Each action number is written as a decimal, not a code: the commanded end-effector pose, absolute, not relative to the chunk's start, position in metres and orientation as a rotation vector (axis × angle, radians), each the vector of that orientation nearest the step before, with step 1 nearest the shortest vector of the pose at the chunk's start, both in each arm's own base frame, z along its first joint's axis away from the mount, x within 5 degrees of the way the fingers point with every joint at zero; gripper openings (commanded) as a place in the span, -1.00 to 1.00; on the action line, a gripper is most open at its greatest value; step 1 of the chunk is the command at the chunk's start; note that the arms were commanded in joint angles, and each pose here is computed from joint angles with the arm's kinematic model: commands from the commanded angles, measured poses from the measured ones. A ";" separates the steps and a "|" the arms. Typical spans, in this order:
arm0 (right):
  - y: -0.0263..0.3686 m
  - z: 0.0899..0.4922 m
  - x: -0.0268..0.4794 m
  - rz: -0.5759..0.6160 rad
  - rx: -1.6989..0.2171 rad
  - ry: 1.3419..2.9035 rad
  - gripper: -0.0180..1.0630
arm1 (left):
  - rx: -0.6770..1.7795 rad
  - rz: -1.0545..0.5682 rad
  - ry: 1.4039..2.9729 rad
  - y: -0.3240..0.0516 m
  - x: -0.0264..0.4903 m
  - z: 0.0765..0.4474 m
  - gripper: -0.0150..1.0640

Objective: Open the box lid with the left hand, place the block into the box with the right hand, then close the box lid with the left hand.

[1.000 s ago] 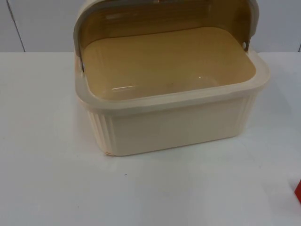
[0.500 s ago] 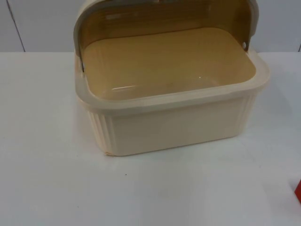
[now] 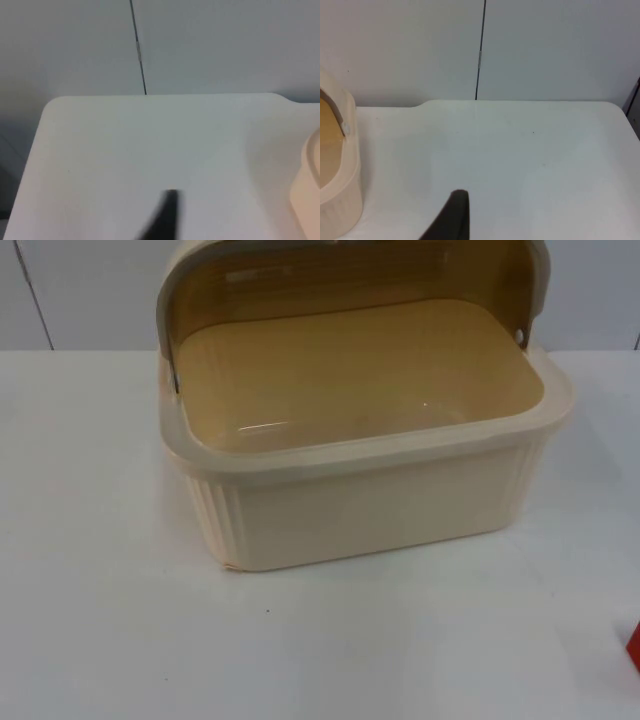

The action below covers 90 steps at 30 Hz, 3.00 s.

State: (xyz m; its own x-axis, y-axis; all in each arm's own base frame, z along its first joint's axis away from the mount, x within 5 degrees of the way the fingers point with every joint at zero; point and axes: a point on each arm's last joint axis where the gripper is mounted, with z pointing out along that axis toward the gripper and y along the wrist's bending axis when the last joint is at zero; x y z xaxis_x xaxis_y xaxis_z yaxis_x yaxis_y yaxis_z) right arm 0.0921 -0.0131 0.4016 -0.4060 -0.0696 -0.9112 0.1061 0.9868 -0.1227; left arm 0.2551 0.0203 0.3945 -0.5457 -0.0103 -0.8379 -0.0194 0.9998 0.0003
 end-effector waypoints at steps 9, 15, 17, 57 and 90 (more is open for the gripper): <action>-0.013 0.404 0.091 -0.182 0.032 1.969 0.83 | -0.062 0.007 2.130 0.022 0.254 0.396 0.96; -0.013 0.404 0.091 -0.186 0.026 1.970 0.83 | -0.072 -0.012 2.112 0.021 0.255 0.397 0.96; -0.013 0.404 0.091 -0.186 0.026 1.970 0.83 | -0.074 -0.015 2.111 0.021 0.255 0.397 0.96; 0.013 0.267 0.171 0.128 0.120 2.457 0.83 | -0.124 -0.109 2.140 0.016 0.253 0.395 0.96; 0.082 0.117 0.232 0.076 0.195 2.747 0.83 | -0.119 -0.100 2.147 0.017 0.253 0.394 0.96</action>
State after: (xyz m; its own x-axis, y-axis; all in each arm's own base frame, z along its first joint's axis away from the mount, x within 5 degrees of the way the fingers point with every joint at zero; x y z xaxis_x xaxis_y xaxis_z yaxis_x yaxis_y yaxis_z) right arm 0.2328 0.0809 0.1183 -0.9175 0.1554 -0.3661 0.1357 0.9876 0.0790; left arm 0.2553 0.0164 0.3948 -0.5408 -0.1217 -0.8323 -0.0443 0.9922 -0.1163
